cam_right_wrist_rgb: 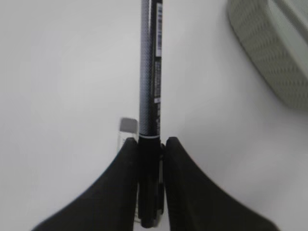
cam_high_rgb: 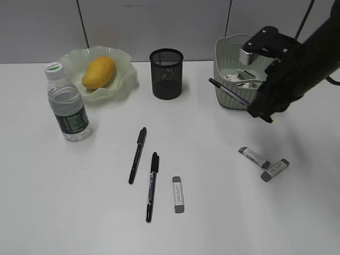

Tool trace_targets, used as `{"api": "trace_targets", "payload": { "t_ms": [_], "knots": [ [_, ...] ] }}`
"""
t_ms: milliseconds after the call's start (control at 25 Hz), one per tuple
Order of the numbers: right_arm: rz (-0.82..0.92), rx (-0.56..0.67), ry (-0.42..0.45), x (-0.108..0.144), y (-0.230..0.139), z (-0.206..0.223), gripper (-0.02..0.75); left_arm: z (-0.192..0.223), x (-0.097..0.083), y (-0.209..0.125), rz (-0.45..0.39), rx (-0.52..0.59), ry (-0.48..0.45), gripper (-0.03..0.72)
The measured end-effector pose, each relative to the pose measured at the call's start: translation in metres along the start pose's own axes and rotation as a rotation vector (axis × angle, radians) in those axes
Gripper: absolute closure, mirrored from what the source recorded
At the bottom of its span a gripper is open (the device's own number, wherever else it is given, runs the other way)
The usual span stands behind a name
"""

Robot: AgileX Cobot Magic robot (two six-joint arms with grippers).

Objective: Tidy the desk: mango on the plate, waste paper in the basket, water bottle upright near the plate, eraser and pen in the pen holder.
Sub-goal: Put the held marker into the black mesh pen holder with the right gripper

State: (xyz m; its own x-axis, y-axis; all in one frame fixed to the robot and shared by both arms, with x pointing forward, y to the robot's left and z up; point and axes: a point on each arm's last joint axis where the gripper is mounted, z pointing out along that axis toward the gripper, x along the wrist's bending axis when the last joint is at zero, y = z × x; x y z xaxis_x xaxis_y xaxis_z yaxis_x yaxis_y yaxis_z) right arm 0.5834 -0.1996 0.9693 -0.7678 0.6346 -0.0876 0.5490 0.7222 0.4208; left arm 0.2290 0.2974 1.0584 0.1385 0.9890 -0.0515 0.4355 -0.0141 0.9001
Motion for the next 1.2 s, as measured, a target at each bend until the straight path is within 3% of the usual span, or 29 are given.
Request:
{"api": "trace_targets", "payload": {
  "t_ms": [240, 400, 600, 1000, 1200],
  "knots": [
    [0.123, -0.153, 0.083, 0.035, 0.053, -0.024, 0.597, 0.000, 0.000, 0.000, 0.000, 0.000, 0.000, 0.144],
    [0.401, -0.248, 0.184, 0.036, 0.088, -0.043, 0.597, 0.000, 0.000, 0.000, 0.000, 0.000, 0.000, 0.144],
    [0.797, -0.312, 0.400, 0.035, 0.119, -0.042, 0.597, 0.000, 0.000, 0.000, 0.000, 0.000, -0.001, 0.144],
    [1.639, -0.342, 0.984, 0.031, 0.151, -0.026, 0.597, 0.000, 0.000, 0.000, -0.001, 0.000, -0.002, 0.144],
    [1.964, -0.357, 1.104, 0.025, 0.160, -0.017, 0.597, 0.000, 0.000, 0.000, -0.001, 0.000, -0.002, 0.144]
  ]
}}
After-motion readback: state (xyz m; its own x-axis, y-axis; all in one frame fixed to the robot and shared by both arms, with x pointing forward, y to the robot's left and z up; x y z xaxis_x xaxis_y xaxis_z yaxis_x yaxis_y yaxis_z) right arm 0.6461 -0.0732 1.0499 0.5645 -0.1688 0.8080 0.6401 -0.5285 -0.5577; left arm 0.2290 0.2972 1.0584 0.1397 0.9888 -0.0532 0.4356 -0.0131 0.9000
